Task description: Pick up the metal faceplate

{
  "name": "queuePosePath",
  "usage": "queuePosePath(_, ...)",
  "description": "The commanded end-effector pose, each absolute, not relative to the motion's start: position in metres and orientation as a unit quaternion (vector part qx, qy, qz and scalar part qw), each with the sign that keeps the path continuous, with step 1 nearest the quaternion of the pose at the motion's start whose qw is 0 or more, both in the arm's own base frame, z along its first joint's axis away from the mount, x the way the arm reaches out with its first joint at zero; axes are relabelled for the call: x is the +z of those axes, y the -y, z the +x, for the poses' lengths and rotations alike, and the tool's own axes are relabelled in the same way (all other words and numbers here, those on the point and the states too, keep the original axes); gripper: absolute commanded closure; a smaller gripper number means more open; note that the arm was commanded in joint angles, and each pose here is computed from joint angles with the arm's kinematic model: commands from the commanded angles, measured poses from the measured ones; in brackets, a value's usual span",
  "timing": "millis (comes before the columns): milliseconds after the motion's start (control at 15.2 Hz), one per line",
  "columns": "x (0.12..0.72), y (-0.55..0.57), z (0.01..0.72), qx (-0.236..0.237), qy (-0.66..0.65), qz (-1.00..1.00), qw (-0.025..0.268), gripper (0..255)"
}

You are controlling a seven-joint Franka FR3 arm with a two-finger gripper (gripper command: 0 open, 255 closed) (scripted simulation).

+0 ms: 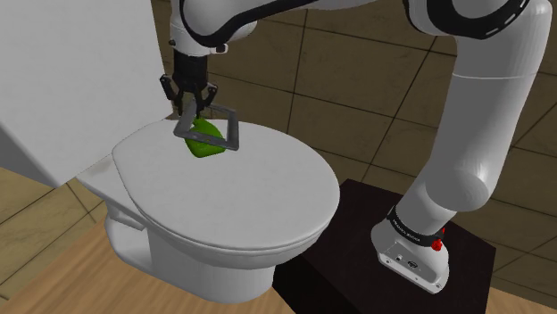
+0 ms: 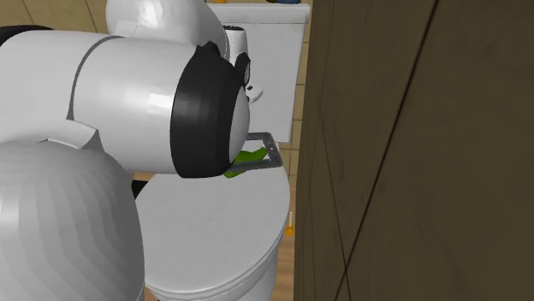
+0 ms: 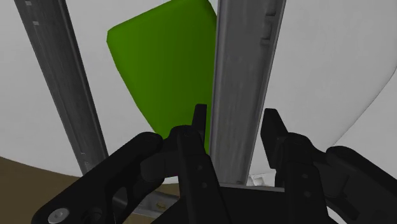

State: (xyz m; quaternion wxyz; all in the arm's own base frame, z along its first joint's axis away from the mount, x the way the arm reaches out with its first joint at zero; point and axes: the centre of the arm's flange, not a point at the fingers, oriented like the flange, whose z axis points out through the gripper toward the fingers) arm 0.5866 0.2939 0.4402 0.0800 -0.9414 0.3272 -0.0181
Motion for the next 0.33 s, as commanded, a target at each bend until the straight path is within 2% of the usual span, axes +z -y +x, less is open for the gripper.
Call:
queuePosePath(0, 0.451, -0.293, 0.586, -0.018, -0.327, -0.941, 0.08, 255)
queuePosePath(264, 0.462, -0.293, 0.586, -0.018, -0.327, -0.941, 0.08, 255)
